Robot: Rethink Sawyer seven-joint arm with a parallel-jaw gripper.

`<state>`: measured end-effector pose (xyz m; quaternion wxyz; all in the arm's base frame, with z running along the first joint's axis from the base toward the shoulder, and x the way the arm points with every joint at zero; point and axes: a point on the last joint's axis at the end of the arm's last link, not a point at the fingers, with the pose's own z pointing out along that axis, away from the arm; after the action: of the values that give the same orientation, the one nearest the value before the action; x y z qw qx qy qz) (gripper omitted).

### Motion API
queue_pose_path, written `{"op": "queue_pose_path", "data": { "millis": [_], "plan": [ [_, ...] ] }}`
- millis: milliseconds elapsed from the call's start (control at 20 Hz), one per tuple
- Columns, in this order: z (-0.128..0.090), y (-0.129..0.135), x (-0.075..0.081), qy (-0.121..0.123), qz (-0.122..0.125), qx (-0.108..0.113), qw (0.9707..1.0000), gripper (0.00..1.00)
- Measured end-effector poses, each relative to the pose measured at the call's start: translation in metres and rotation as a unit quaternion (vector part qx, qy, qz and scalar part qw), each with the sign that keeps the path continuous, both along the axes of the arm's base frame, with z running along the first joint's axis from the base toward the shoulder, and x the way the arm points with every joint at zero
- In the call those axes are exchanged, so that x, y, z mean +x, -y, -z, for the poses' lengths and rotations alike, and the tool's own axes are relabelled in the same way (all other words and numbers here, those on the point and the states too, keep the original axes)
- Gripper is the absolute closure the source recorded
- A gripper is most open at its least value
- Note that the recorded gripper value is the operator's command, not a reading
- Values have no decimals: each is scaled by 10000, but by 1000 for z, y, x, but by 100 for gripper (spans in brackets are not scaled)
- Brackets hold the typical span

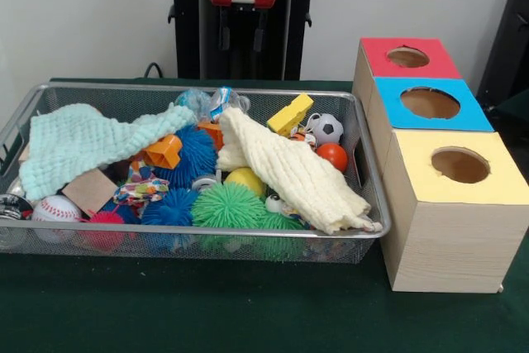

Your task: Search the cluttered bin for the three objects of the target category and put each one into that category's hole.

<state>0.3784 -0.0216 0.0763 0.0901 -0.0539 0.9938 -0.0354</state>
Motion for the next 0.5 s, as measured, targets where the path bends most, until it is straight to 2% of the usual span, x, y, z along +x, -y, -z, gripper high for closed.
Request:
{"op": "queue_pose_path", "data": {
  "millis": [150, 500],
  "plan": [
    [0, -3, 1, -6, 11, 1, 10000, 0],
    [1, -3, 6, -20, 273, 21, 9996, 0]
  ]
}}
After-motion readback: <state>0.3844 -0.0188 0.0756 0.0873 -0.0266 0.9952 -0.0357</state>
